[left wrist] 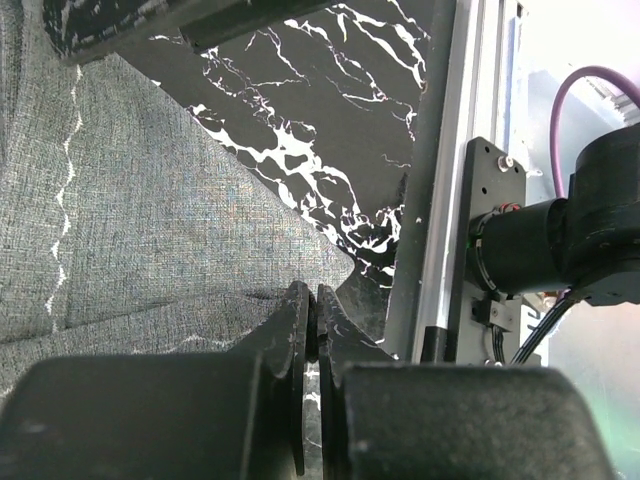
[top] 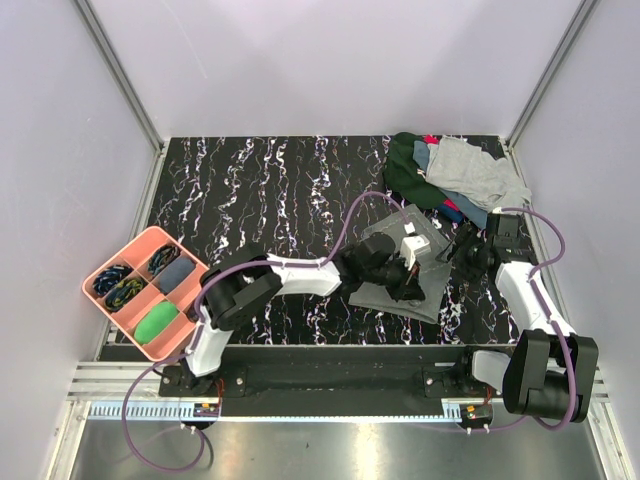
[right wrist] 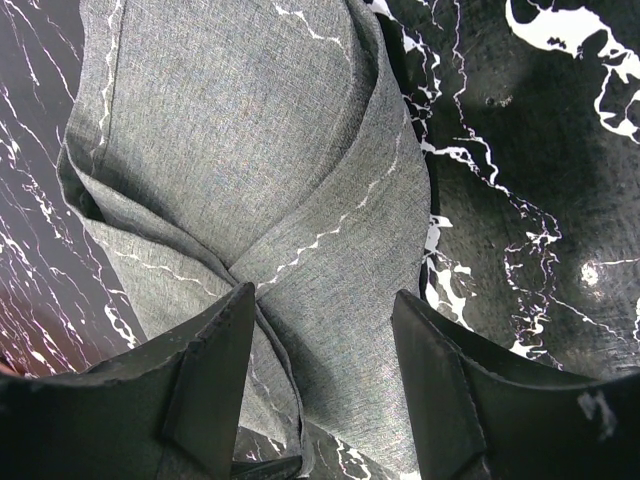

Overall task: Fold the napkin, place the utensils inside, and roll it up
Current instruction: Fold the napkin

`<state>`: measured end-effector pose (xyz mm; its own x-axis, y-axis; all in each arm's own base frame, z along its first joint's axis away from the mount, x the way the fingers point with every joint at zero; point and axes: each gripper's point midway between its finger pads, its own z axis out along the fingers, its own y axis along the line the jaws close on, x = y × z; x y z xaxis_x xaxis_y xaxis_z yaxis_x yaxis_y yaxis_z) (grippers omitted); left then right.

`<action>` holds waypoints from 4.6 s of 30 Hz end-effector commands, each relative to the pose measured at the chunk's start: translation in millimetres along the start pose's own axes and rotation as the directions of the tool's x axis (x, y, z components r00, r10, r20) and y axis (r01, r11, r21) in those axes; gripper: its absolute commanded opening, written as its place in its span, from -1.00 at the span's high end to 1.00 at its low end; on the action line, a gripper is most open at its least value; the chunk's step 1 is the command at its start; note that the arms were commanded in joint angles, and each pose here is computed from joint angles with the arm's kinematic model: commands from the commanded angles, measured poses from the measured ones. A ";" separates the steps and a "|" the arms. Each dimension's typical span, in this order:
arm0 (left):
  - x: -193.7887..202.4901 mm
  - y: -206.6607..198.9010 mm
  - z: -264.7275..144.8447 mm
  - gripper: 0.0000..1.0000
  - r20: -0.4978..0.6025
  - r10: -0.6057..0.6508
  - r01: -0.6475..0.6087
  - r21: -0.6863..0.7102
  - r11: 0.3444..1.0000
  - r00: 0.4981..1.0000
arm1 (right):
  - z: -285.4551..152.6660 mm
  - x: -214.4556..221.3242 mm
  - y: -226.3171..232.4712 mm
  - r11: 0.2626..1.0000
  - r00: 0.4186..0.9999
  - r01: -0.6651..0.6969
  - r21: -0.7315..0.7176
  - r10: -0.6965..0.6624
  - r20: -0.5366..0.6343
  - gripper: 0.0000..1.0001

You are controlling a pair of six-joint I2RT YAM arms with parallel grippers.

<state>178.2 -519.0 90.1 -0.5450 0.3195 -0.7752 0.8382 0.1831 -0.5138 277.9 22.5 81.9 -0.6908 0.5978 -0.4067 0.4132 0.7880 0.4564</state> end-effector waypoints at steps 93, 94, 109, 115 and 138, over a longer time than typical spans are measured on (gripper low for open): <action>-5.4 137.7 -127.7 -0.32 0.305 -0.429 0.517 -0.327 0.791 0.850 | -31.0 63.0 -1.1 0.978 0.963 -0.203 0.053 0.209 -0.169 -0.60; -9.1 139.9 -124.1 -0.32 0.308 -0.429 0.518 -0.325 0.791 0.849 | -30.8 62.4 -0.7 0.978 0.963 -0.204 0.052 0.210 -0.167 -0.60; 15.2 154.0 -91.5 0.32 0.248 -0.510 0.566 -0.291 0.772 0.824 | -24.8 57.7 5.1 0.981 0.967 -0.192 0.014 0.192 -0.165 -0.59; 13.3 149.4 -88.6 1.00 0.254 -0.533 0.587 -0.252 0.769 0.807 | -23.0 57.9 5.8 0.983 0.970 -0.182 0.003 0.180 -0.166 -0.59; 33.2 198.1 -227.5 1.00 0.370 -0.500 0.621 -0.423 0.660 0.783 | 9.2 86.2 63.4 0.991 0.970 0.098 -0.093 -0.116 -0.213 -0.62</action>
<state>327.1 -274.2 36.3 -0.8783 -0.2046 -0.4321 0.1883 0.6827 -0.7060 224.9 107.4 47.9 -0.8449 0.4993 -0.1919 0.3882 0.8192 0.4222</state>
